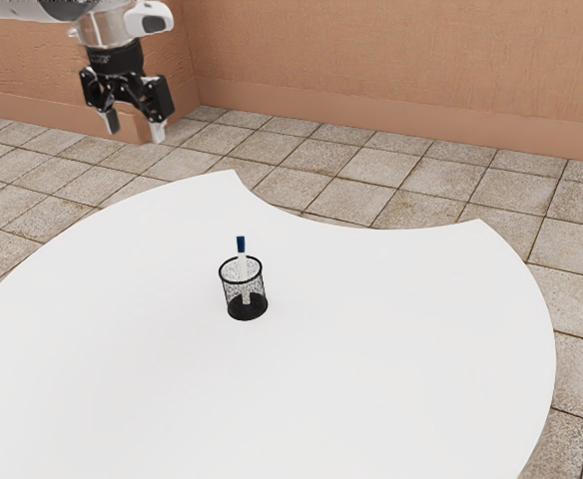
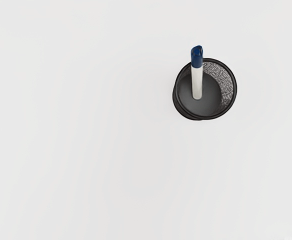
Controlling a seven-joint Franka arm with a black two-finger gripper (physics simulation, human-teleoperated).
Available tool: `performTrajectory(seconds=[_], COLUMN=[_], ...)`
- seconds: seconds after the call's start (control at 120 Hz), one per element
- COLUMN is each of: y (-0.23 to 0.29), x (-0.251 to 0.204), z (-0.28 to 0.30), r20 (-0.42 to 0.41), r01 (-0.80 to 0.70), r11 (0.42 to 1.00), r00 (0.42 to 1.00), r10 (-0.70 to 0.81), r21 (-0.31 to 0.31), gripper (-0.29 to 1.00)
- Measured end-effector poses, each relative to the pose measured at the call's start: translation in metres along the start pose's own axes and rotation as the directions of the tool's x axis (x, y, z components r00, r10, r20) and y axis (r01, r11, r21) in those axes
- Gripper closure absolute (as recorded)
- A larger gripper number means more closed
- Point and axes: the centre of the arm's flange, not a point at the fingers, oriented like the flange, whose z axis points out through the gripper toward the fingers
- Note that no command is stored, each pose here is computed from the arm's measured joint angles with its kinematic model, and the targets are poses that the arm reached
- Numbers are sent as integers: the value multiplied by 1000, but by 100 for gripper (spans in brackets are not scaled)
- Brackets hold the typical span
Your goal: Take the marker out of the pen holder and place it to the left of the pen holder.
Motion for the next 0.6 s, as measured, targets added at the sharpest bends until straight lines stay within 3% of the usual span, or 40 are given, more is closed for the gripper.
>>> performTrajectory(seconds=[0.175,0.275,0.408,0.6], y=[2,27,58,74], x=[9,45,76,97], z=[13,73,140,198], r20=[17,94,138,148], r01=[-8,-44,-84,-82], r11=[1000,999,996,996], r00=[1000,995,987,985], r10=[8,41,78,84], r21=[9,28,34,-22], gripper=[2,2,2,2])
